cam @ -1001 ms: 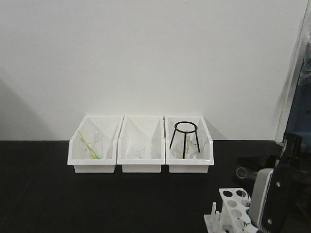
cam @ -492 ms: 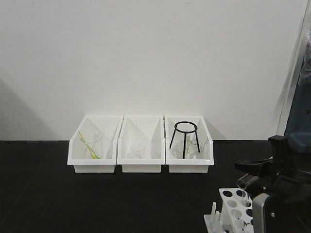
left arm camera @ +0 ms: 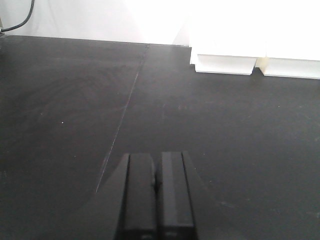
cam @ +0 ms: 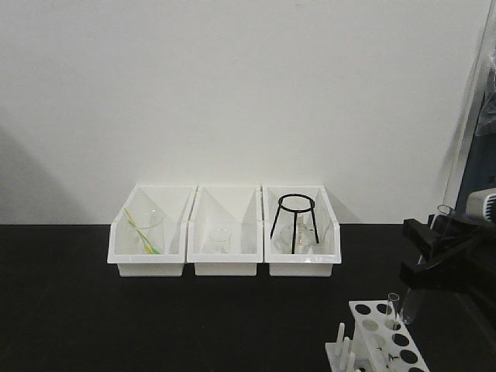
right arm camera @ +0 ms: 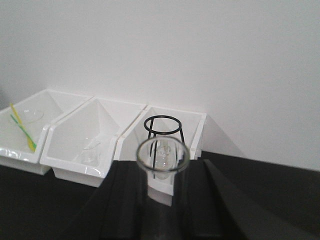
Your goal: Flip and reinsert test tube from rack
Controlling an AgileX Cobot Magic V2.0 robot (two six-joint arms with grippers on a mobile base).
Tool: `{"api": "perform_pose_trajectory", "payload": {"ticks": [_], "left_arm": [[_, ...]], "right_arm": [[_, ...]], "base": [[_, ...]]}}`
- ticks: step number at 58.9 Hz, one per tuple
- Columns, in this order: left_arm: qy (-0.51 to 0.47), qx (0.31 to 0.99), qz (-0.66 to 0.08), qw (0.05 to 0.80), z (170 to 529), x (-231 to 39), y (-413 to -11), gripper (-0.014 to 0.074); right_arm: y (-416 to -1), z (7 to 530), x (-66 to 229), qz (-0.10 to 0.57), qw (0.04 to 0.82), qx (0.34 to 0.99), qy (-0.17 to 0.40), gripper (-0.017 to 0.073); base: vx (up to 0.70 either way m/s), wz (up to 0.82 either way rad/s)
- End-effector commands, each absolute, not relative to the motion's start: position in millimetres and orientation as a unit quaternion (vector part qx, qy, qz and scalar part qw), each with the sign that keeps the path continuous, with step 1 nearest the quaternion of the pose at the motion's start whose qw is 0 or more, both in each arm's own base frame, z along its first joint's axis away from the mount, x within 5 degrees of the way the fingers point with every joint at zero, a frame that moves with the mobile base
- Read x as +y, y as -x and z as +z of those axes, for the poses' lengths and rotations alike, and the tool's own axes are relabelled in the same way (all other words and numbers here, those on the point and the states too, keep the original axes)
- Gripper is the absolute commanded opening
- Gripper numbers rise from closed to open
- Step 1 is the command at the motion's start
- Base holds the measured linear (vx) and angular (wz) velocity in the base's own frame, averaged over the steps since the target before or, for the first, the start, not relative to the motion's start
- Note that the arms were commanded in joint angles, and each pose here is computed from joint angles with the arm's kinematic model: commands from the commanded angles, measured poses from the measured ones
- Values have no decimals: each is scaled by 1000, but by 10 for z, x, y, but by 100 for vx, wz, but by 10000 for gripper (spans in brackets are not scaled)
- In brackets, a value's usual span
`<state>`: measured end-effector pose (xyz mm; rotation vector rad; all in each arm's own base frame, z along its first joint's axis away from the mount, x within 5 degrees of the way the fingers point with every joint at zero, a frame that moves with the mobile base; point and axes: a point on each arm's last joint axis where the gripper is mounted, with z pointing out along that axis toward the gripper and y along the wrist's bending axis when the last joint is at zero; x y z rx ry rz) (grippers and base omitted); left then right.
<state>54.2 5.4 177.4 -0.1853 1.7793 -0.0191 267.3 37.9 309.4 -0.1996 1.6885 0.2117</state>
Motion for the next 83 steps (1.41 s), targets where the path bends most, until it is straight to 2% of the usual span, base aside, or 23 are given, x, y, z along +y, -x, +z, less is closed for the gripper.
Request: {"api": "perform_pose_trajectory", "payload": {"ticks": [1,18,31,56,71,83], "left_arm": [[75,745,-14,663,1855,46,-549,-6],[75,745,-14,663,1855,46,-549,-6],[75,745,-14,663,1855,46,-549,-6],[75,745,-14,663,1855,46,-549,-6],[75,745,-14,663,1855,46,-549,-6],[75,745,-14,663,1855,46,-549,-6]], "right_arm": [[-2652,3332,389,127,693,707,66,64],[-2622,3065,419,147,682,713,72,64],[-2719,2826,465,135,678,713,115,64],[-2883,2527,501,146,648,738,122,64],[-2975,2229,574,157,615,754,167,64],[-3021,2075,581,164,595,770,162,68]], "base": [[0,0],[0,0],[0,0],[0,0],[0,0],[0,0]]}}
